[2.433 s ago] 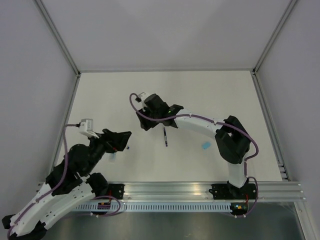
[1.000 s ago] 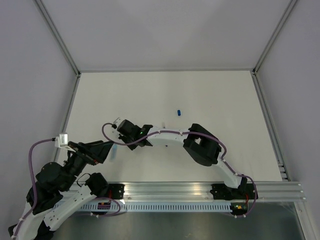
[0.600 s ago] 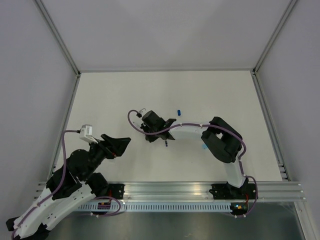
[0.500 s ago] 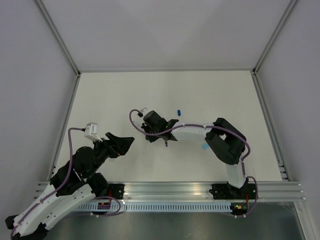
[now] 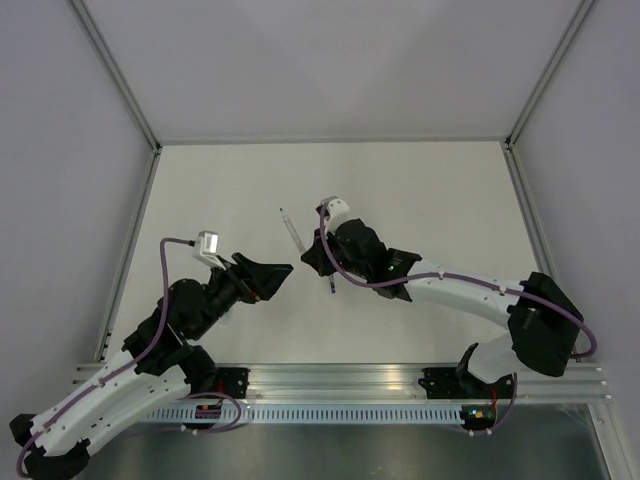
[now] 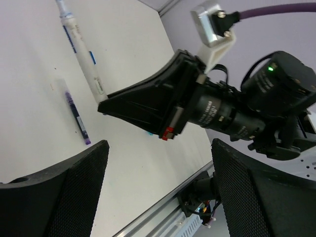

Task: Insert the pens into the pen caps

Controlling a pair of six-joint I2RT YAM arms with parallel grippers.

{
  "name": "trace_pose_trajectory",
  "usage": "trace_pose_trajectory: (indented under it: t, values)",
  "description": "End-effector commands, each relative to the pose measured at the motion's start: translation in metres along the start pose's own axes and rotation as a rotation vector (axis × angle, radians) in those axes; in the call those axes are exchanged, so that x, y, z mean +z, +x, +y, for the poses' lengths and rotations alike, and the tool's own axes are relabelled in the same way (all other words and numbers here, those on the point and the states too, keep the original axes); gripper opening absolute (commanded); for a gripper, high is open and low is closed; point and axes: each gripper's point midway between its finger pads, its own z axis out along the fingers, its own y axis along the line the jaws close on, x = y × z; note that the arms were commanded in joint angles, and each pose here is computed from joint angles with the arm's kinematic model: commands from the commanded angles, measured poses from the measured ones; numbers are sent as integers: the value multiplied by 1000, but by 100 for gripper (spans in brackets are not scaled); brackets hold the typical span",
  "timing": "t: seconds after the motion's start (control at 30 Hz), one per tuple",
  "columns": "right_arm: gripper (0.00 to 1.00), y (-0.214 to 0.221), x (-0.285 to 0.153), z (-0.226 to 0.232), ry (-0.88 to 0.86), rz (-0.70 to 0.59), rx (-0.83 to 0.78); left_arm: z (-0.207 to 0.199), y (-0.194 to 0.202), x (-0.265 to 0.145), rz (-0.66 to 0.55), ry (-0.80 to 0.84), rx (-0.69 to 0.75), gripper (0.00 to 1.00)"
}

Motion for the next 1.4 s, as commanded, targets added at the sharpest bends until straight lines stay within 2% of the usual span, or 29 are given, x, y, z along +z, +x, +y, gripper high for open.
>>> trace_pose_trajectory:
  t: [0.0,0.17,0.33,0.47,0.67,0.8,0.83,0.87,0.93,0.97,1.07,1.1,1.13,1.17,1.2,1.27,1.37]
  values:
    - [0,-27,-29,23,-127,-142,96,-21,-2,13,-5,90,-14,87]
    - [0,-31,-61,51,-249,-191,111,-31,2,32,3,123,-23,81]
    - [0,-25,-79,66,-299,-209,117,-30,4,42,4,111,-3,78]
    - [0,-28,-85,67,-302,-238,132,-27,6,45,-3,114,-1,65]
    - [0,-25,-87,77,-341,-236,142,-28,6,48,-23,137,2,57]
    - [0,-26,-89,81,-353,-243,149,-32,10,53,-3,162,12,45]
    - [0,-27,-89,82,-356,-244,150,-34,12,53,4,172,12,39]
    - [0,-27,-90,83,-360,-245,151,-33,15,55,12,170,12,26]
    - [0,-27,-89,83,-361,-246,151,-31,17,56,14,169,6,13]
    - [0,-26,-89,83,-362,-244,151,-31,17,56,9,176,3,2]
    - [1,-21,-86,85,-370,-212,122,-27,19,55,4,172,11,2]
    - [9,-18,-86,84,-365,-202,110,-27,18,54,-1,175,16,2]
    - [20,-18,-86,83,-358,-199,92,-26,19,53,3,172,23,2]
    - [44,-12,-86,77,-334,-175,85,-25,18,52,1,170,43,2]
    - [52,-16,-90,71,-297,-195,85,-24,17,48,4,166,56,2]
    - [66,-8,-92,54,-218,-174,82,-21,16,46,13,149,108,2]
    - [68,-10,-100,24,-65,-156,37,-5,17,43,40,65,198,2]
